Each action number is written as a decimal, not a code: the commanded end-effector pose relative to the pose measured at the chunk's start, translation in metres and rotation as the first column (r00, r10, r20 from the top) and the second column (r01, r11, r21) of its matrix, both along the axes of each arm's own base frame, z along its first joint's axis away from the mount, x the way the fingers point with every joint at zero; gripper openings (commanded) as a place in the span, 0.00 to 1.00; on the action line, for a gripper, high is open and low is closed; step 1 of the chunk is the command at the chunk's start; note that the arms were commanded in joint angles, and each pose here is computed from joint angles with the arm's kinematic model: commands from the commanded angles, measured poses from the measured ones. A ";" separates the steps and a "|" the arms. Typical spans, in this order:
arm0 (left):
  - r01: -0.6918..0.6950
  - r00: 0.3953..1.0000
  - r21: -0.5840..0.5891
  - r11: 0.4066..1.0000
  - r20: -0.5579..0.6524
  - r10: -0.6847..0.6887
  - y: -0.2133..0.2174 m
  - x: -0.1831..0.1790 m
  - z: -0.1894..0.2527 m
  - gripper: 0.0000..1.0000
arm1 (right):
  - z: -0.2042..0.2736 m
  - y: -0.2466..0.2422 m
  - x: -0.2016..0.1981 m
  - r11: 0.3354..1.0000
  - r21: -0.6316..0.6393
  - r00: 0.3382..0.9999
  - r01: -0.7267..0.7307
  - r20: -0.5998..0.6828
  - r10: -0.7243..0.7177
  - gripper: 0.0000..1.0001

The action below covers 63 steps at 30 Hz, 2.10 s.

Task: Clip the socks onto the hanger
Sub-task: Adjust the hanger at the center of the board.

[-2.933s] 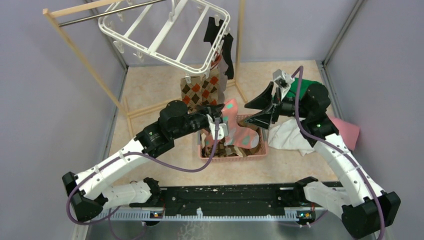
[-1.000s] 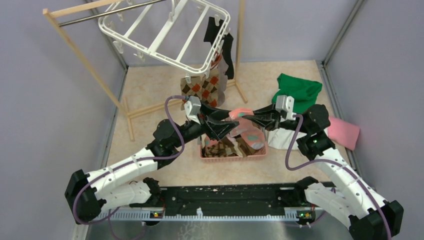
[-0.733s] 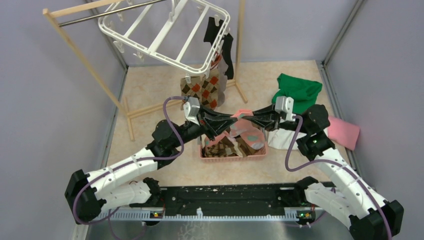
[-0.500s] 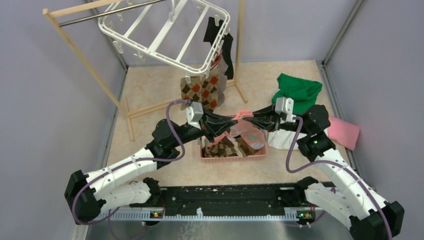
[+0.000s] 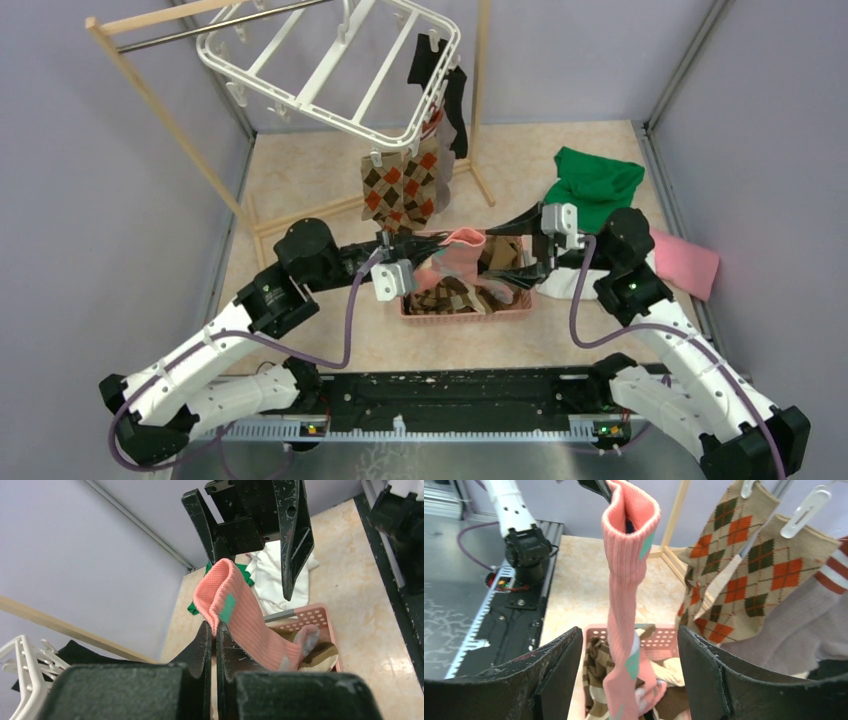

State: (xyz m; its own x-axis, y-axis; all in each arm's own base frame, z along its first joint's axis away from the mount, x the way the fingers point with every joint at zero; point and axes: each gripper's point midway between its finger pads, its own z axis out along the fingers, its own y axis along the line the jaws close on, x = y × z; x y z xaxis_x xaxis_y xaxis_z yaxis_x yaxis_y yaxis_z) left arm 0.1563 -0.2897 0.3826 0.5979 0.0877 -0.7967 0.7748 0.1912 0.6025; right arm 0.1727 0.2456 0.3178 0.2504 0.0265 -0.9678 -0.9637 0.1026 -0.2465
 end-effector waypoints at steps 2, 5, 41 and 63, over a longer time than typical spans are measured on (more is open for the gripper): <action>0.087 0.990 0.137 0.987 0.098 -0.101 -0.007 -0.008 -0.013 0.00 | 0.023 0.010 -0.016 0.990 0.032 0.990 -0.137 0.019 0.137 0.69; 0.104 0.986 0.105 0.989 0.122 -0.117 -0.009 -0.011 -0.006 0.00 | 0.028 0.015 -0.020 0.981 0.021 0.981 -0.194 0.021 0.194 0.69; -0.141 0.922 -0.373 0.917 -0.388 -0.016 0.027 0.009 0.029 0.99 | 0.057 0.018 -0.003 0.990 -0.079 0.987 -0.120 0.101 0.128 0.00; 0.222 0.873 -0.323 0.920 -0.355 -0.336 -0.020 0.006 0.015 0.56 | 0.050 0.020 0.004 0.989 -0.103 0.986 -0.109 0.112 0.120 0.00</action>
